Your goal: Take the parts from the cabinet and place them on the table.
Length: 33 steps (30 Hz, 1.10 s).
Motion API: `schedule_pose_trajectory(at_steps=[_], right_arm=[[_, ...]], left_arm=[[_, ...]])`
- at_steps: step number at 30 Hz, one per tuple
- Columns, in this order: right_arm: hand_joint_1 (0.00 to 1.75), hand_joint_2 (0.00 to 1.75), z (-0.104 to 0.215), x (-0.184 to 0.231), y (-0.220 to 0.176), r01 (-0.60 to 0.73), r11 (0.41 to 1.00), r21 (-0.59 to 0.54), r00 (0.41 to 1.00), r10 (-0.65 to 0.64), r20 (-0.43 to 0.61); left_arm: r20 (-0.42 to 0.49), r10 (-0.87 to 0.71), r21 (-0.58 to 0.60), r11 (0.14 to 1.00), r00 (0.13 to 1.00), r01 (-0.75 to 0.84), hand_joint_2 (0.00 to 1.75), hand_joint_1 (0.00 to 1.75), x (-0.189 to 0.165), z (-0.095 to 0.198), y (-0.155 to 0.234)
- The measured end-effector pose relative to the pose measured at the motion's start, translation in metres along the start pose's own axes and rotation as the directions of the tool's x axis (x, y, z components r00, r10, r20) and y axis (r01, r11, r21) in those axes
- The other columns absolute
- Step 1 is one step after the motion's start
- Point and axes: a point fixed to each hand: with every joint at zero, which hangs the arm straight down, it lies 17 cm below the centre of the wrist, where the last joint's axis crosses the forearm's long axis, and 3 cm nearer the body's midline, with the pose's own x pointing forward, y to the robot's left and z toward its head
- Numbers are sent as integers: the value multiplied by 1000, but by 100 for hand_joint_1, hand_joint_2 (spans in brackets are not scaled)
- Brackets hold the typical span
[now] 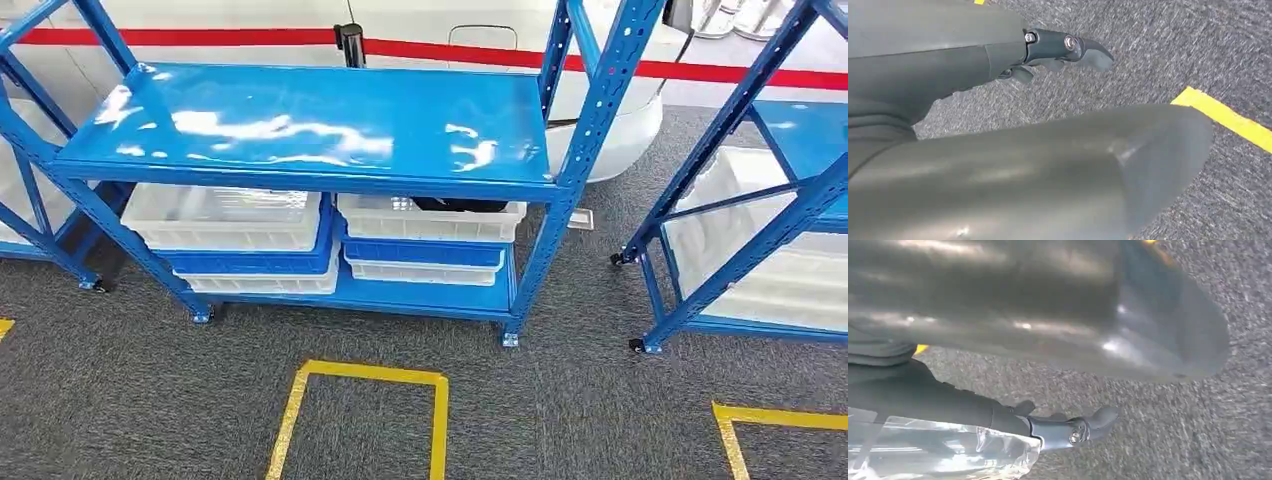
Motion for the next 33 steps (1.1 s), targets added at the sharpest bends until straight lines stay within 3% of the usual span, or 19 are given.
schedule_pose_trajectory(at_steps=[5, 6, 9, 10, 15, 16, 21, 22, 33], right_arm=[[0, 0, 1, 1, 1, -6, 1000, -1, 1000, 6, 4], [0, 0, 1, 2, 1, -12, 1000, -4, 1000, 12, 6], [0, 0, 1, -1, 0, -25, 1000, -7, 1000, 25, 2], [0, 175, 1, -1, 0, -29, 1000, -5, 1000, 29, 5], [0, 175, 3, 8, 7, -93, 995, 25, 993, 91, 73], [0, 0, 4, 9, 11, -108, 994, 33, 991, 105, 89], [0, 0, 7, 22, 19, -160, 985, 55, 974, 149, 171], [0, 175, 6, 25, 17, -165, 985, 53, 971, 153, 182], [0, 175, 7, 35, 18, -198, 979, 57, 955, 180, 236]], left_arm=[[1, -3, 1, 1000, 1000, 3, 0, 0, 0, 0, 1], [1, -4, 1, 1000, 1000, 4, 175, 0, 0, 0, 1], [4, -6, -3, 1000, 1000, 6, 175, 0, 1, 0, 1], [5, -5, -4, 1000, 1000, 5, 175, 0, 1, 0, 0], [10, -5, -5, 1000, 1000, 5, 175, 0, 1, 0, 0], [12, -5, -3, 1000, 1000, 5, 175, 0, 2, -1, 1], [24, 1, -17, 1000, 1000, -1, 175, 0, 4, 0, -3], [29, 3, -21, 1000, 1000, -2, 175, 0, 6, 1, -5], [50, 8, -23, 1000, 999, -7, 175, 0, 9, 2, -7]])
